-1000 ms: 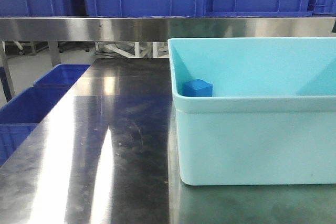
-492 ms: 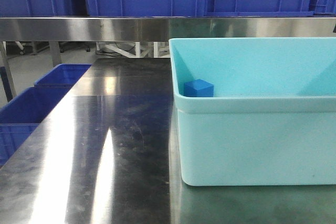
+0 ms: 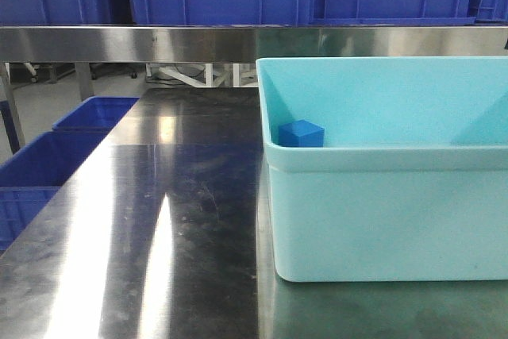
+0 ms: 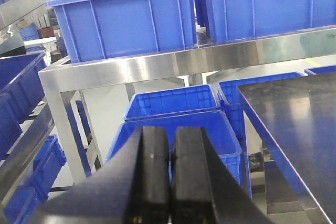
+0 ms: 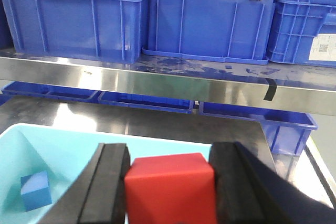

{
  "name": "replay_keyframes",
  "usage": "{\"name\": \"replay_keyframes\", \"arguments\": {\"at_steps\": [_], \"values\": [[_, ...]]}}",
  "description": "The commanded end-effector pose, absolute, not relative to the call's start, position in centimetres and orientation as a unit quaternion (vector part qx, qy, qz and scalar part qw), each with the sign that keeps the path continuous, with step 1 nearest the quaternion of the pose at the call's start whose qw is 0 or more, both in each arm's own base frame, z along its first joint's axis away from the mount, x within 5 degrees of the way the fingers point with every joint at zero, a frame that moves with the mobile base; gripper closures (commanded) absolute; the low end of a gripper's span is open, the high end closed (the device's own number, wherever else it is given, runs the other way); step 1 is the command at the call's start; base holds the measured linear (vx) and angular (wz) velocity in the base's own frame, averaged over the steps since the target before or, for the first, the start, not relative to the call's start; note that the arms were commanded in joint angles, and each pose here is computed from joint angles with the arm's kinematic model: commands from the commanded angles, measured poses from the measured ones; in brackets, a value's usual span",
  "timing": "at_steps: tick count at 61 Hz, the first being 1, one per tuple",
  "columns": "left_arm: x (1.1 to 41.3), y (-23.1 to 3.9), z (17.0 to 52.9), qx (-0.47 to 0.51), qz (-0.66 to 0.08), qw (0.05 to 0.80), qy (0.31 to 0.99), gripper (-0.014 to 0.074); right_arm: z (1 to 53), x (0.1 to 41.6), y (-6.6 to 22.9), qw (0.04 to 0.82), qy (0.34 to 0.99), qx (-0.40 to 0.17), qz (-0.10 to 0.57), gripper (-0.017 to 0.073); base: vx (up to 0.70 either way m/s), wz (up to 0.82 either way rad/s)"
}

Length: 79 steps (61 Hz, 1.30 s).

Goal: Pick red cube and place on left shelf
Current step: 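Hold the red cube raised in the right gripper, then drive the base away from the table carrying the cube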

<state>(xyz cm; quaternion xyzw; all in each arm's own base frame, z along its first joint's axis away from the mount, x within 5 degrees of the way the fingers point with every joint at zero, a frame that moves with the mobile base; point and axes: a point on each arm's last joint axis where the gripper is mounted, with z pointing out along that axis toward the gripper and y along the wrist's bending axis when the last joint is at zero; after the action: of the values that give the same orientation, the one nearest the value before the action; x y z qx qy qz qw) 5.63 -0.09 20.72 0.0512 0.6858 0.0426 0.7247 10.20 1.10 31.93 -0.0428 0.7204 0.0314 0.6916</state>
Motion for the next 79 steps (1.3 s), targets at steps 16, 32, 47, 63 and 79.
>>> {"name": "replay_keyframes", "arguments": {"at_steps": [16,32,47,63,79], "values": [[5.73,-0.11,20.75,0.049,0.041,0.745,0.664,0.0488,33.67,10.08,1.16,0.730,0.681,-0.049,0.031,0.0501,0.01,0.07],[5.73,-0.11,20.75,0.049,0.041,0.745,0.664,0.0488,33.67,10.08,1.16,0.730,0.681,-0.049,0.031,0.0501,0.00,0.13],[5.73,-0.11,20.75,0.049,0.041,0.745,0.664,0.0488,33.67,10.08,1.16,0.730,0.681,-0.049,0.031,0.0501,-0.04,-0.13],[5.73,-0.11,20.75,0.049,0.041,0.745,0.664,0.0488,33.67,10.08,1.16,0.730,0.681,-0.049,0.031,0.0501,-0.05,0.04],[5.73,-0.11,20.75,0.049,0.041,0.745,0.664,0.0488,33.67,10.08,1.16,0.730,0.681,-0.049,0.031,0.0501,-0.08,0.37]]}}
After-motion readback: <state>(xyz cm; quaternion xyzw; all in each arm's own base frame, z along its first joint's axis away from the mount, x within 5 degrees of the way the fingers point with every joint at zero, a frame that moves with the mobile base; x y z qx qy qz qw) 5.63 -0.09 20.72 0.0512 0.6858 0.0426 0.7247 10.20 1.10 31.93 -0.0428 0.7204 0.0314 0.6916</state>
